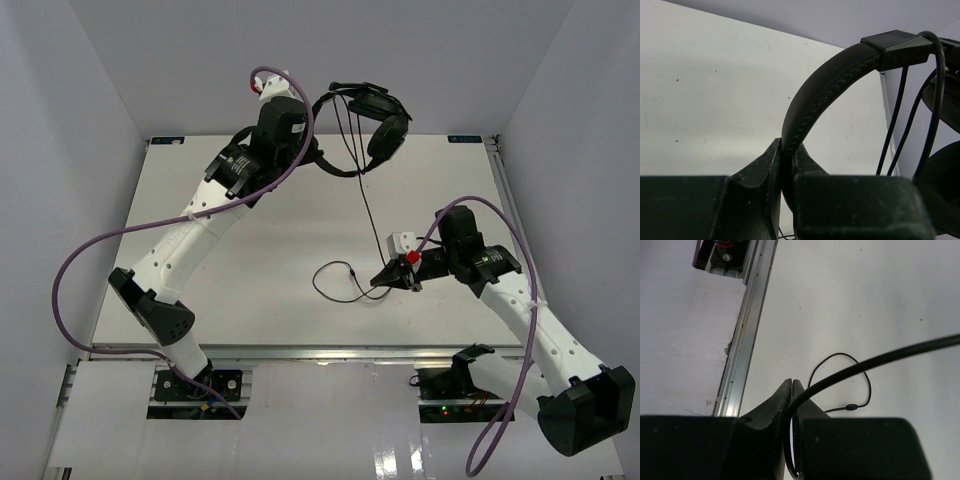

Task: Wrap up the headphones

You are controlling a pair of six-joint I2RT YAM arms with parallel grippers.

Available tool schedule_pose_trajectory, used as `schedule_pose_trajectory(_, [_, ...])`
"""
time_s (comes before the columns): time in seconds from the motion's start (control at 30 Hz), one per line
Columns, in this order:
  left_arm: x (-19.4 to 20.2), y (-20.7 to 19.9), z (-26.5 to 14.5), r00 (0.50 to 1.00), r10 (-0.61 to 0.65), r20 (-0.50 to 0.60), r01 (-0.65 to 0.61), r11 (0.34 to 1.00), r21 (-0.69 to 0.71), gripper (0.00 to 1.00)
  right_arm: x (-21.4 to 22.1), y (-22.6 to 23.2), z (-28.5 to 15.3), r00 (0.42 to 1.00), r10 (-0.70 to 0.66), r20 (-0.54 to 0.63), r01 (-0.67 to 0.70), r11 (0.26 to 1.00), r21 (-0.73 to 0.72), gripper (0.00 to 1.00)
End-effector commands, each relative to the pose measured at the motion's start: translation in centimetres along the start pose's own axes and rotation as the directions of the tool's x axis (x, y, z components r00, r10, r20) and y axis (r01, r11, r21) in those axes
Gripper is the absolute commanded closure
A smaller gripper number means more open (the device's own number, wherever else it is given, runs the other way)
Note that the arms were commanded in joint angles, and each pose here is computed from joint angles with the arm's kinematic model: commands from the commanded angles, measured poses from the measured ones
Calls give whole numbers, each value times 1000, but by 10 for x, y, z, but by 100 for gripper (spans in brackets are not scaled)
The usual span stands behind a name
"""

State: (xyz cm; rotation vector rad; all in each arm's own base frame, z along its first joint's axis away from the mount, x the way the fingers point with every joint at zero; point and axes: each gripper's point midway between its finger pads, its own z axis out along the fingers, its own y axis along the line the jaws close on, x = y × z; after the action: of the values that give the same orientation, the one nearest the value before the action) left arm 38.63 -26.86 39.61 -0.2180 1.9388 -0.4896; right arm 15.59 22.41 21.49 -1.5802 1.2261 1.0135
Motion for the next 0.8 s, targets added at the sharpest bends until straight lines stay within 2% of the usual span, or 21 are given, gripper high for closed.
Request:
schedule_pose_trajectory(0.0, [-26,-7,1,993,-88,84,88,996,9,100,-8,-12,-5,985,-86,-152,96,994,58,92])
schedule_pose_trajectory(0.2, [-4,11,17,998,-33,60,37,997,-70,100,-27,-36,-28,929,-203,-310,244,965,99,92])
schedule_pose_trajectory(0.4, [35,27,31,1000,2,-26,-5,995,-104,100,-65,-54,-46,869,-307,-388,385,912,142,92])
schedule_pose_trajectory(0.6, [79,36,34,990,66,-128,-78,993,-86,100,-89,-82,-61,830,-345,-437,483,837,257,91])
schedule_pose_trajectory(0.77, [116,27,25,961,178,-212,-182,983,-2,100,-103,-106,-74,810,-345,-474,539,757,370,91])
